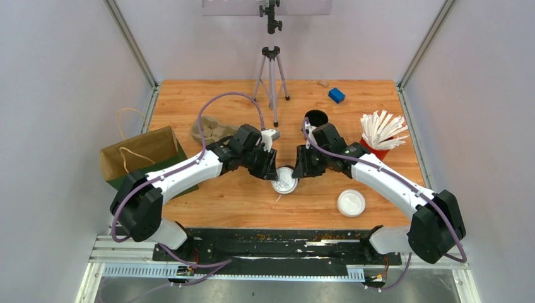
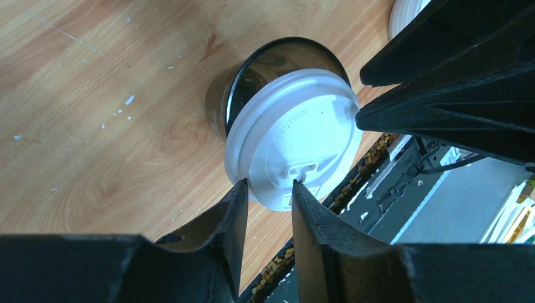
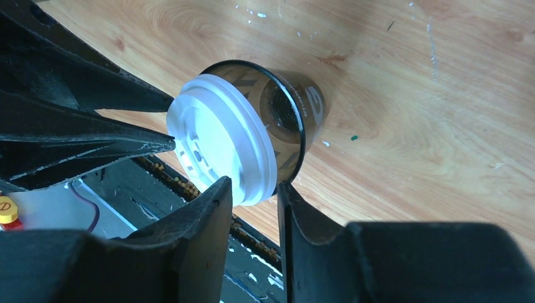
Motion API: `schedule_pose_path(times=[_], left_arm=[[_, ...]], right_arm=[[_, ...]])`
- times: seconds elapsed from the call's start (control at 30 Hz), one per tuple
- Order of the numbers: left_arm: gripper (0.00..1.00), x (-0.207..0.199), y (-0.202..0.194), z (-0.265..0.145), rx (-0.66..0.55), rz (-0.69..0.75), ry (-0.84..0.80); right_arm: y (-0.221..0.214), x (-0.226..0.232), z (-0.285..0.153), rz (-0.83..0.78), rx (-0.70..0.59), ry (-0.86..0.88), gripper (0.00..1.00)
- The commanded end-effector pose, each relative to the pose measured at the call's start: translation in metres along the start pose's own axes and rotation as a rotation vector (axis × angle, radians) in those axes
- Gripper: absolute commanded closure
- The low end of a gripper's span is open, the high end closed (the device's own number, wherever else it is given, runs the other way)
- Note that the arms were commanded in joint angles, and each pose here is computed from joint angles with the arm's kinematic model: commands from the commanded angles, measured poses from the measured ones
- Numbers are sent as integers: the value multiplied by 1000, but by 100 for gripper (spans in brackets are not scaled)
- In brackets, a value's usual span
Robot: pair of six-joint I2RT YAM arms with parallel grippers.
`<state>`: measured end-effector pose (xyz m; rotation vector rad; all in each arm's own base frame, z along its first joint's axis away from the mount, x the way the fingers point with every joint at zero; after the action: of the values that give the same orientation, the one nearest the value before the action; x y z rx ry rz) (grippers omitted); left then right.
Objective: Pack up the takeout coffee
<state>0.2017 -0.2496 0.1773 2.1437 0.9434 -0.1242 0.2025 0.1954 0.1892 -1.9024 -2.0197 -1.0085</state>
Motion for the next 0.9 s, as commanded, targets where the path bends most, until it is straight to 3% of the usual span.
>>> schedule_pose_path(times=[0.0,0.13,0.37,0.53,0.87], left_arm=[[61,-7,19,-5,-61,34,-32],[61,-8,20,-3,-67,26,-40],[61,-7,20,-2,-65,24,-35],[60,-4,21,1,-57,21,-23],[58,-5,32,-9,-65,37,25]], right_arm=[[16,9,-17,-55,-86,-19,64],[20,9,-15,-112,-82,-18,50],[25,8,-6,-219,-29,8,36],[30,8,4,-246,35,35,44],[42,6,11,-241,31,1,58]])
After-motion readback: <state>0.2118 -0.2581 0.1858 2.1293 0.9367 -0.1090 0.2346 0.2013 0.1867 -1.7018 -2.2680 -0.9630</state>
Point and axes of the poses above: each gripper's point midway between its finger pads, its own z axis out along the fingers, its own x axis along the line the jaws close on, y = z × x, the point moved 8 cm from there along -z, back along the fingers, and after that the axes turned 12 degrees about z, right-handed, at the moved point
